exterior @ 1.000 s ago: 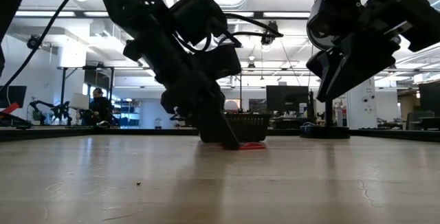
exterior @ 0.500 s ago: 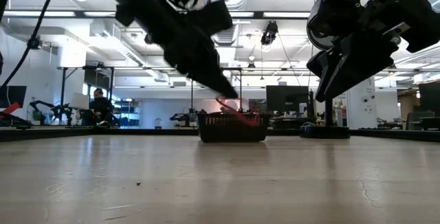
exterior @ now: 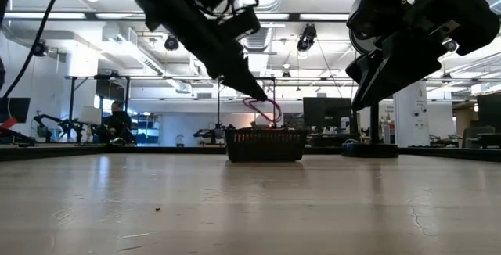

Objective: Pick and place rubber bands into bin
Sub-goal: Put the red rubber band into the basket

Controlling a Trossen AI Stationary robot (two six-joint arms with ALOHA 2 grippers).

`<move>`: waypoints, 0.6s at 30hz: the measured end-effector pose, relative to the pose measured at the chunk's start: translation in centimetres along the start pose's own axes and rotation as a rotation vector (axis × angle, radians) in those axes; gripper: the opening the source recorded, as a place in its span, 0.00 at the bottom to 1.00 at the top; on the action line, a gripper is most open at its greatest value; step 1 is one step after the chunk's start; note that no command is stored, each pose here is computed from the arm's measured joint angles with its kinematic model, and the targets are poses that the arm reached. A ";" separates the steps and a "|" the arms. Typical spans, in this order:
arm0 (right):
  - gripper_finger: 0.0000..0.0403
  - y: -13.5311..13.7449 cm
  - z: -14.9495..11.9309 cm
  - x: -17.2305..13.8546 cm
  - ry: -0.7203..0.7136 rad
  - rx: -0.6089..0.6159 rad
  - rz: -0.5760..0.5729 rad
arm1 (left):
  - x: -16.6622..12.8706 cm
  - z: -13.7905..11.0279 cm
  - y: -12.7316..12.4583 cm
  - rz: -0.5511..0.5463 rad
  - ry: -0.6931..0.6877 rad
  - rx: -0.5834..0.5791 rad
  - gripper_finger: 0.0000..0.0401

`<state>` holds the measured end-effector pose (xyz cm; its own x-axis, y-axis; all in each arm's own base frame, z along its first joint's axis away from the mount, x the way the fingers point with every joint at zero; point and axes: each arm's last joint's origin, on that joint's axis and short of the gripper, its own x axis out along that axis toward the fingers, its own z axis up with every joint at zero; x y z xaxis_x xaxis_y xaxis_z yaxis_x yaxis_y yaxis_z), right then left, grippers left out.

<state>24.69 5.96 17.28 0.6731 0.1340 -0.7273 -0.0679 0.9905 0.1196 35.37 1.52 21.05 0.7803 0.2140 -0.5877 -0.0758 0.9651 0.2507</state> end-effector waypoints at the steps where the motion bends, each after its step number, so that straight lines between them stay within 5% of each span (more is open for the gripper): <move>1: 0.25 0.0 0.0 0.0 0.001 0.000 0.000 | 0.2 -0.1 0.5 0.011 0.002 -0.008 0.00; 10: 0.25 0.0 0.0 0.0 0.001 -0.004 0.000 | 0.8 -1.3 4.5 0.089 0.043 -0.050 0.00; 18: 0.25 -0.1 0.0 0.0 -0.005 -0.008 -0.028 | 1.3 -2.5 6.2 0.034 0.056 -0.099 0.00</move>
<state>24.74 5.88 17.24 0.6788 0.1061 -0.7267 -0.0552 0.9941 0.0936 34.37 8.15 19.93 0.7409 0.2520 -0.6226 -0.1644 0.9668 0.1957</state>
